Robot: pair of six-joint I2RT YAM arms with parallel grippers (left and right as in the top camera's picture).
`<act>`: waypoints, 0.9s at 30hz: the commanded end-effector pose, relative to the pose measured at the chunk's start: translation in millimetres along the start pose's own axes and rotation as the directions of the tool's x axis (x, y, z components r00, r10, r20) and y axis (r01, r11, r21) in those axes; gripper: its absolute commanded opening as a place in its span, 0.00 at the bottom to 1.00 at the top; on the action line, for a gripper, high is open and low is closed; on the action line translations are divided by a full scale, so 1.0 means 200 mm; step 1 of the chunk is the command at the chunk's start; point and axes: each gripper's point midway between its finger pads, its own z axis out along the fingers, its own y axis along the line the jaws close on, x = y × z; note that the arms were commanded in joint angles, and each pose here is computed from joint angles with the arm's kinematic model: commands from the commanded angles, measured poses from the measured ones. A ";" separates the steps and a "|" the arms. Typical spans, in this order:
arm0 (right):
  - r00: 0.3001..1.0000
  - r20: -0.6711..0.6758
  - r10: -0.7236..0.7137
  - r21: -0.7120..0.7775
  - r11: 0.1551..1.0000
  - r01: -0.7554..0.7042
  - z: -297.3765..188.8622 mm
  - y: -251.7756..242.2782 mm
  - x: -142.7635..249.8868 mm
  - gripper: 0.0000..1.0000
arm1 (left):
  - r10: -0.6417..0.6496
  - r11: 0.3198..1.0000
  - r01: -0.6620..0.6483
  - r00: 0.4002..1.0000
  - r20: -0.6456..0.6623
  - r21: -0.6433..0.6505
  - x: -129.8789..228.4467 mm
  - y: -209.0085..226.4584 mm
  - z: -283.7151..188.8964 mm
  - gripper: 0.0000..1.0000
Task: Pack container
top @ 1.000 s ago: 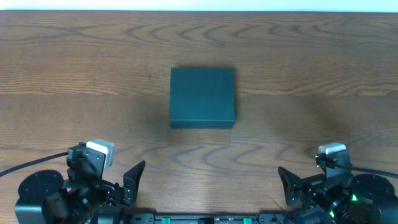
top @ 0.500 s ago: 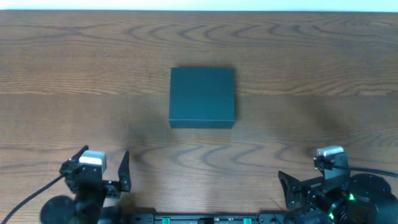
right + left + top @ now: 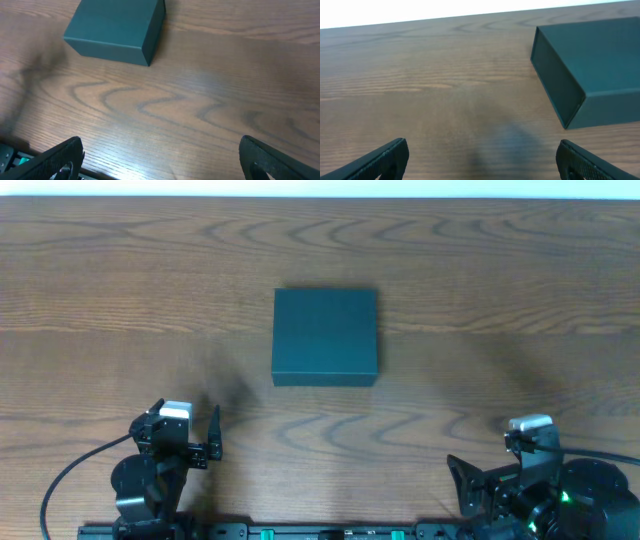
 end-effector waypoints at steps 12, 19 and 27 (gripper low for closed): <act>1.000 -0.002 0.005 0.002 1.000 -0.005 0.00 0.00 0.00 0.99 | 0.067 0.998 -0.067 0.998 0.003 -0.009 0.05 0.01 0.04 0.95; 1.000 -0.002 0.005 0.002 1.000 -0.005 0.00 0.00 0.00 0.99 | 0.067 0.998 -0.067 0.998 0.003 -0.009 0.05 0.01 0.04 0.95; 1.000 -0.002 0.005 0.002 1.000 -0.005 0.00 0.00 0.00 0.99 | 0.067 0.998 -0.067 0.998 0.003 -0.009 0.05 0.01 0.04 0.95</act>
